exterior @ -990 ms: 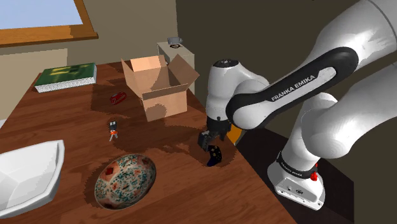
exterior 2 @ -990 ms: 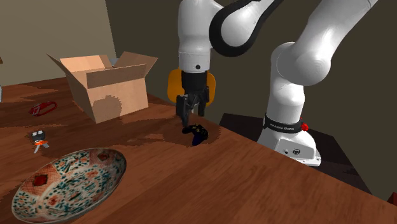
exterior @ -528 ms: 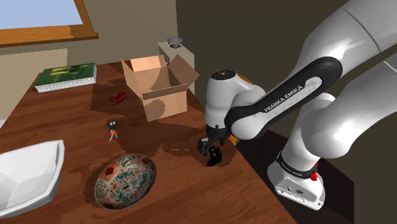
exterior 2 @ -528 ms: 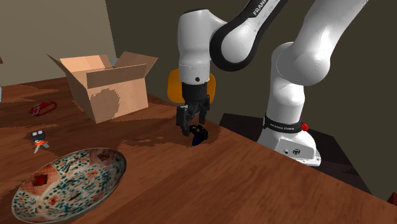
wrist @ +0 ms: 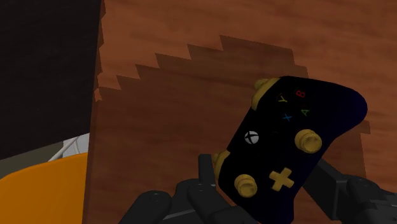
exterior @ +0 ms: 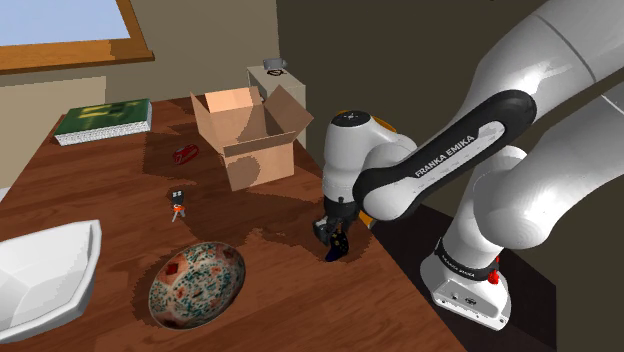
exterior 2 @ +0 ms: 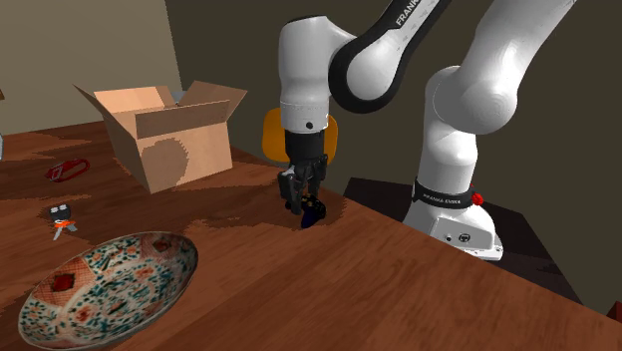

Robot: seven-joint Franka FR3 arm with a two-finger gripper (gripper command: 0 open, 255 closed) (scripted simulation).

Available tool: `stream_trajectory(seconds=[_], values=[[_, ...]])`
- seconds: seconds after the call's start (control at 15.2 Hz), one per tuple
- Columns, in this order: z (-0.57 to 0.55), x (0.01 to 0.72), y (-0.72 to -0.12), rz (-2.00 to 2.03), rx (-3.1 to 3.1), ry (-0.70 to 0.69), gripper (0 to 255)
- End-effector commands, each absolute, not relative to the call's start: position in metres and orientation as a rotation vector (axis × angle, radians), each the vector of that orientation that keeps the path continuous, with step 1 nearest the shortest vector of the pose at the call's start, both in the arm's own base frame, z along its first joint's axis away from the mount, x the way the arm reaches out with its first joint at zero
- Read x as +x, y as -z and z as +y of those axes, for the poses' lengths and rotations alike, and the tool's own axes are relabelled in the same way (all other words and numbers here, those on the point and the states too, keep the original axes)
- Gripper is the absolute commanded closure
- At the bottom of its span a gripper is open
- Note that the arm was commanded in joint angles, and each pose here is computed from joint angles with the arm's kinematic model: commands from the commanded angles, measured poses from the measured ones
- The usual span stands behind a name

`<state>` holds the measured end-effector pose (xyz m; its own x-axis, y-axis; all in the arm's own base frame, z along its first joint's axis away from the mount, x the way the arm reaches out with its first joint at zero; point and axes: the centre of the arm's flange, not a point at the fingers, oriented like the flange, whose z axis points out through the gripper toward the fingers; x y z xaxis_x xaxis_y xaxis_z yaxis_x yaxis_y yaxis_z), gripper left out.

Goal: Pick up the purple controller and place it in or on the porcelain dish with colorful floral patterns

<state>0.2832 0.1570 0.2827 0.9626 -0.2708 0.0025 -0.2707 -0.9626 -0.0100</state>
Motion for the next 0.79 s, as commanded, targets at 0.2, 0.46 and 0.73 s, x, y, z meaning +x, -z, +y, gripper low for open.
stream_trajectory(seconds=[0.2,0.46,0.73], values=[[0.157,0.283,-0.282,0.428,-3.103,0.005,255],[0.157,0.283,-0.282,0.428,-3.103,0.005,255],[0.157,0.283,-0.304,0.428,-3.103,0.005,255]])
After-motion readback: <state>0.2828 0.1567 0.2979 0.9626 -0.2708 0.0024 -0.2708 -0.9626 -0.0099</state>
